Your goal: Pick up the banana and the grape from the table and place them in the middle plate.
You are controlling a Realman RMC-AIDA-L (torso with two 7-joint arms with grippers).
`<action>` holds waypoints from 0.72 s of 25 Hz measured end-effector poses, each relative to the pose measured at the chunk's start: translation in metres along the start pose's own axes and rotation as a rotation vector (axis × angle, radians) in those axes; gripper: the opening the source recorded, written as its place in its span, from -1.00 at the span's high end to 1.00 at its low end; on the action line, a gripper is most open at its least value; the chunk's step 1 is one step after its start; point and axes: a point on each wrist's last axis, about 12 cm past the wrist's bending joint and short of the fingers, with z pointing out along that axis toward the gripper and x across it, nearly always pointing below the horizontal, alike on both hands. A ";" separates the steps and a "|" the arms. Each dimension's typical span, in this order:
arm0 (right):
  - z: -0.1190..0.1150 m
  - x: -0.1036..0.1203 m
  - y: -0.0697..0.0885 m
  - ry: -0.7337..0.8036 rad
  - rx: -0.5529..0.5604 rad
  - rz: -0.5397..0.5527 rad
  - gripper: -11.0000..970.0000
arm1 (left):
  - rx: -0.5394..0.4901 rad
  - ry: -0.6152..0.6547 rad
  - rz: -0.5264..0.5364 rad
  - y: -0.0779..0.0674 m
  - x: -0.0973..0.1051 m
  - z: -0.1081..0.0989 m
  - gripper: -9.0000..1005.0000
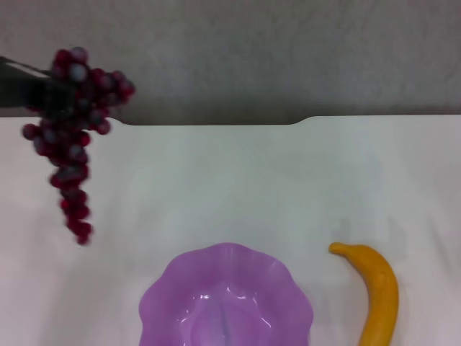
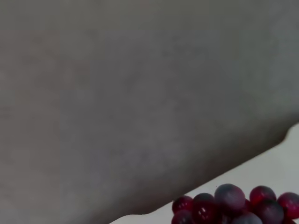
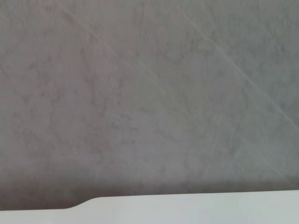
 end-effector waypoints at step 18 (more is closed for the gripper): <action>0.000 0.001 -0.001 0.004 0.002 0.001 -0.72 | 0.343 -0.008 0.264 -0.091 -0.009 -0.002 0.58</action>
